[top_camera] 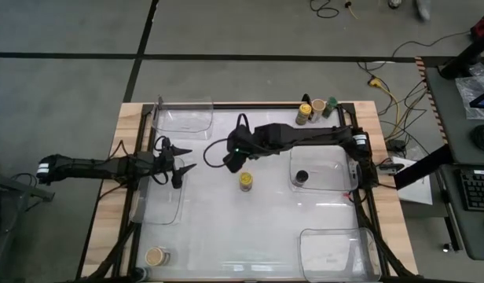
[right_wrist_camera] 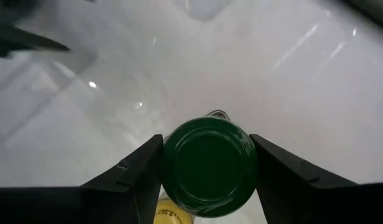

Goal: Sort spices by type
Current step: Put the bottom green seasoning bottle into the bottom transparent bin

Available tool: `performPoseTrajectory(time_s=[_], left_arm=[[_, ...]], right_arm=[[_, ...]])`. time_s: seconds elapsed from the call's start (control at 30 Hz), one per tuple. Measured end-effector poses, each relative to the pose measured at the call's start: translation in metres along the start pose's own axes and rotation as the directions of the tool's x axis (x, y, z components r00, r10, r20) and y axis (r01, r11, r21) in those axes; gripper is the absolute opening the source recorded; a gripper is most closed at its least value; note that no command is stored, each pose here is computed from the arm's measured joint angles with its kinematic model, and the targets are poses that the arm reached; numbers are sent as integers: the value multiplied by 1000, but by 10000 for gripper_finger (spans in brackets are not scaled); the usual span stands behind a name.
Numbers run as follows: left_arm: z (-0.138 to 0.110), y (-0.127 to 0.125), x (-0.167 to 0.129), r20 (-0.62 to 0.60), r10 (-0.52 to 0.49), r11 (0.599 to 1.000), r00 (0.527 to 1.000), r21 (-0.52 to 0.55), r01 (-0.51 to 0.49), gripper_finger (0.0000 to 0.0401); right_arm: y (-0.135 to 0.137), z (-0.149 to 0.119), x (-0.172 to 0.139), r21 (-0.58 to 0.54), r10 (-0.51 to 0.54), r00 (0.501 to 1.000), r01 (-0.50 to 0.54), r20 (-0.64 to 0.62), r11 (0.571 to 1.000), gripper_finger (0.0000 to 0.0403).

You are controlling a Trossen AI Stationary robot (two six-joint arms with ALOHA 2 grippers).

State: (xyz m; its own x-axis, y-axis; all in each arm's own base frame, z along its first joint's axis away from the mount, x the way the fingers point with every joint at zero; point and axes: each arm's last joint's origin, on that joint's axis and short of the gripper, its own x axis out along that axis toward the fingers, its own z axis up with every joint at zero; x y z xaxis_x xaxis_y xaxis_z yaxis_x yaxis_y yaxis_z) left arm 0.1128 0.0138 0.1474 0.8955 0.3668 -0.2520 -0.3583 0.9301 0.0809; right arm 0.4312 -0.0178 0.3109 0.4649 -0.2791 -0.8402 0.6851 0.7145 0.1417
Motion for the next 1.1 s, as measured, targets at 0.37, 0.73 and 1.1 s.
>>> performPoseTrajectory(time_s=[0.37,0.73,1.1], left_arm=[[0,0,0,0,0,1000,1000,0,0,260],[0,0,0,0,0,1000,1000,0,0,260],[0,0,0,0,0,1000,1000,0,0,260]], right_arm=[[44,-34,-75,-221,81,995,-91,-53,971,200],[92,-119,-141,-368,177,972,-223,-154,903,200],[98,-216,-204,-398,135,968,-212,-213,893,205]])
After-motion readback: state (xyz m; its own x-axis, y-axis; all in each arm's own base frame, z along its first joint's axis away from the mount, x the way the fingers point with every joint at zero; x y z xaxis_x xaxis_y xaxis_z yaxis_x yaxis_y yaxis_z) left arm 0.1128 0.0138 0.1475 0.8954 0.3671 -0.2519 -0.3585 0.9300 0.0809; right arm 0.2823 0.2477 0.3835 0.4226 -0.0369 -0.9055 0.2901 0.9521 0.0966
